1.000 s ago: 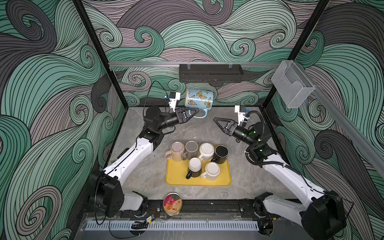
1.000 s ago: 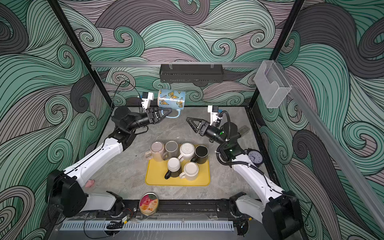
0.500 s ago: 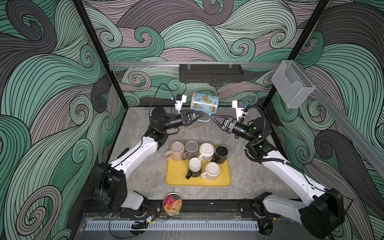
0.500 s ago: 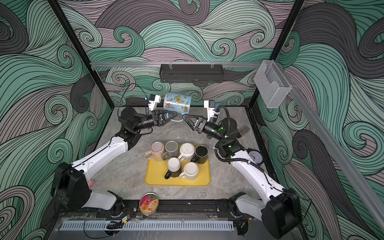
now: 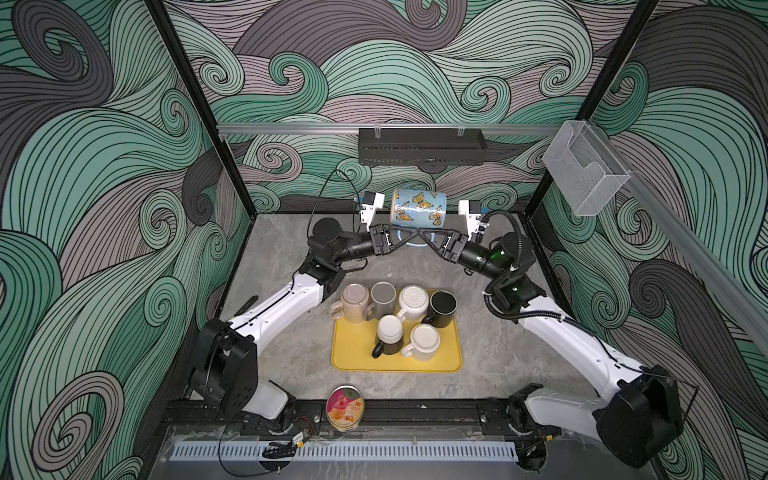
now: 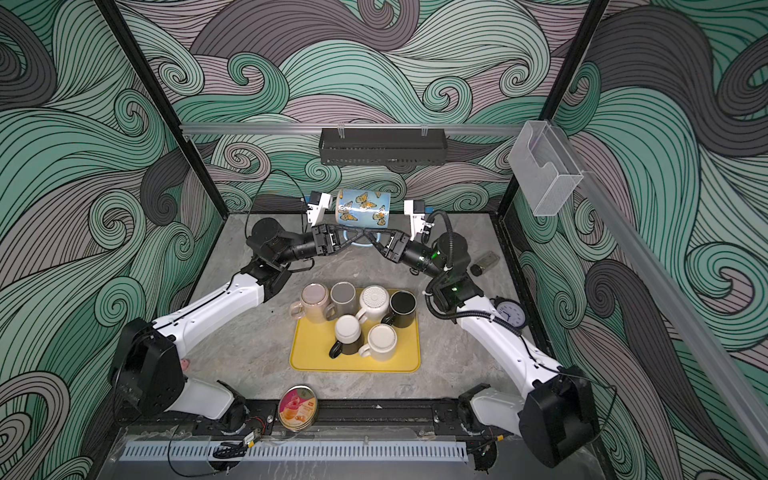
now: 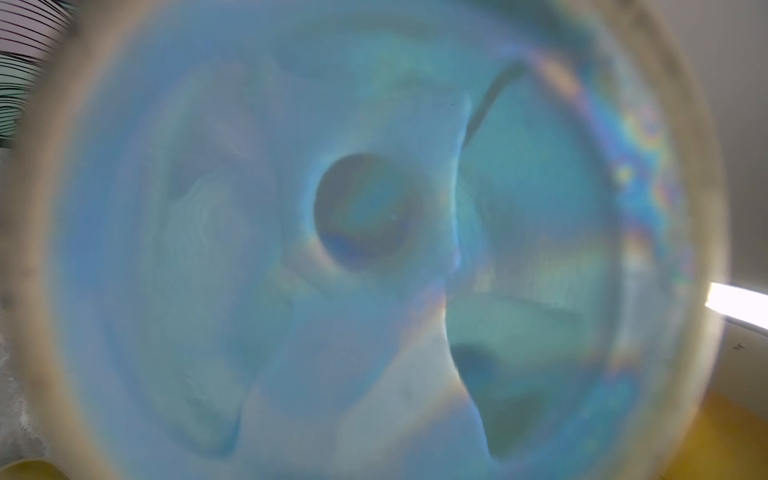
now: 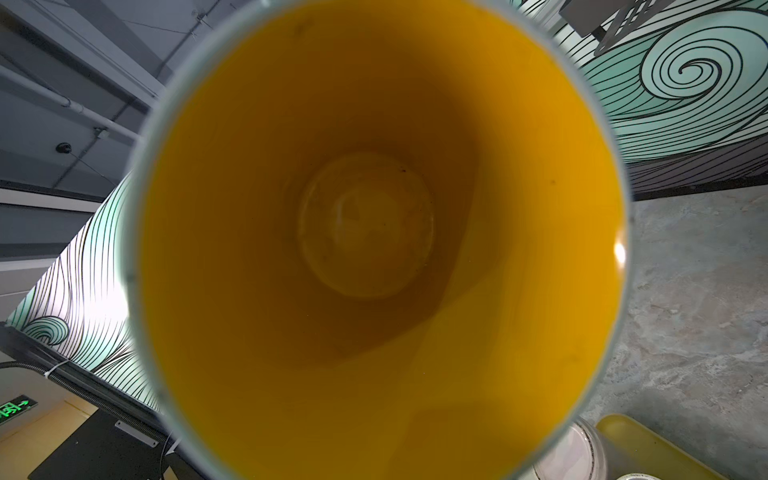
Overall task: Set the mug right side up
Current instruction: 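Grasp the mug handle with the right gripper and release it from the left gripper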
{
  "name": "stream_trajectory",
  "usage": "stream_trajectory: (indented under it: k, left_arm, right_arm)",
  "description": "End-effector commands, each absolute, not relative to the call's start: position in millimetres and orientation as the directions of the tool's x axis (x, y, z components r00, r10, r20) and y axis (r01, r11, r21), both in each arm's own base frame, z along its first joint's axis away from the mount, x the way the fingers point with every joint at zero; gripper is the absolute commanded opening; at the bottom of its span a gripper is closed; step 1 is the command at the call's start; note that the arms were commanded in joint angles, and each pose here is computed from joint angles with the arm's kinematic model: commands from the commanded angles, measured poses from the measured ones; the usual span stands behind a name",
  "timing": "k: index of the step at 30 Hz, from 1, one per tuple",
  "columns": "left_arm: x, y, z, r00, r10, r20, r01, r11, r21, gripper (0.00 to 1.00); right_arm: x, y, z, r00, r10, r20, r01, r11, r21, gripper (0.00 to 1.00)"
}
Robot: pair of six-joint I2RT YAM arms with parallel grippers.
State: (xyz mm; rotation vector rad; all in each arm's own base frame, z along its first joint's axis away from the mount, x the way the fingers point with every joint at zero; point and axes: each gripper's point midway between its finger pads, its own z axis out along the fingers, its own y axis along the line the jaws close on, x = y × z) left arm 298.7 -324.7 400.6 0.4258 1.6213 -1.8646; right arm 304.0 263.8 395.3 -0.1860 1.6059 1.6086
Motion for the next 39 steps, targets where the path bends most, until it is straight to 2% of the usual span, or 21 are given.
stream_trajectory:
  k: [1,5,7,10,12,17,18,20,21,22,23,27,31,34,36,39]
  left_arm:
    - [272.0,-335.2,435.8,-0.663,-0.219,-0.716,0.748,-0.141,-0.649,0.00]
    - [267.4,-344.1,432.5,-0.673,-0.193,-0.714,0.740,-0.154,-0.655,0.00]
    - [266.3,-347.1,429.4,-0.676,-0.182,-0.714,0.737,-0.153,-0.659,0.00]
    - [266.9,-350.4,422.6,-0.685,-0.170,-0.708,0.728,-0.143,-0.670,0.00]
    - [269.2,-351.5,417.2,-0.692,-0.167,-0.702,0.721,-0.133,-0.680,0.00]
    - [275.1,-353.5,404.5,-0.708,-0.147,-0.690,0.704,-0.078,-0.706,0.00]
    - [277.1,-354.7,400.6,-0.711,-0.135,-0.691,0.701,-0.057,-0.711,0.18]
    - [286.5,-353.9,390.9,-0.709,-0.130,-0.693,0.696,0.030,-0.717,0.76]
    - [296.2,-349.5,380.7,-0.710,-0.140,-0.690,0.680,0.119,-0.724,0.94]
    - [305.8,-342.1,373.1,-0.699,-0.160,-0.696,0.664,0.216,-0.716,0.98]
    - [315.0,-332.8,358.8,-0.687,-0.168,-0.707,0.637,0.328,-0.698,0.99]
    - [327.5,-282.5,352.7,-0.551,-0.204,-0.809,0.580,0.603,-0.547,0.99]
    - [340.1,-214.2,335.6,-0.512,-0.136,-0.848,0.369,0.857,-0.360,0.99]
    - [336.7,-171.4,326.9,-0.496,-0.024,-0.868,0.263,0.949,-0.176,0.99]
    - [331.5,-155.2,321.0,-0.485,0.027,-0.874,0.236,0.966,-0.102,0.99]
    - [327.1,-138.6,314.6,-0.483,0.042,-0.874,0.196,0.979,-0.062,0.99]
  right_arm:
    - [299.7,256.6,435.9,-0.557,0.514,-0.652,-0.704,0.125,0.699,0.35]
    - [297.9,253.2,442.0,-0.539,0.530,-0.655,-0.716,0.121,0.687,0.33]
    - [296.7,252.2,444.2,-0.531,0.533,-0.658,-0.722,0.122,0.681,0.29]
    - [295.8,249.6,446.9,-0.520,0.540,-0.661,-0.725,0.129,0.676,0.14]
    - [294.3,247.1,449.6,-0.509,0.543,-0.668,-0.731,0.137,0.668,0.00]
    - [295.1,240.2,450.4,-0.489,0.549,-0.678,-0.728,0.171,0.664,0.00]
    - [295.3,239.1,451.2,-0.487,0.550,-0.679,-0.728,0.175,0.663,0.00]
    - [297.4,235.2,451.1,-0.479,0.556,-0.680,-0.723,0.189,0.664,0.00]
    - [298.7,232.3,450.6,-0.473,0.559,-0.681,-0.720,0.199,0.665,0.00]
    - [300.5,229.7,449.6,-0.469,0.562,-0.681,-0.715,0.211,0.666,0.00]
    - [302.8,226.3,448.3,-0.466,0.564,-0.681,-0.707,0.225,0.670,0.00]
    - [310.8,210.1,442.3,-0.453,0.578,-0.679,-0.669,0.284,0.687,0.00]
    - [324.3,182.2,420.2,-0.423,0.555,-0.716,-0.551,0.470,0.690,0.00]
    - [339.5,151.0,393.0,-0.399,0.477,-0.783,-0.360,0.703,0.613,0.00]
    - [351.1,131.0,371.4,-0.433,0.390,-0.813,-0.226,0.826,0.517,0.00]
    - [368.3,109.7,340.2,-0.493,0.284,-0.822,-0.099,0.921,0.377,0.00]
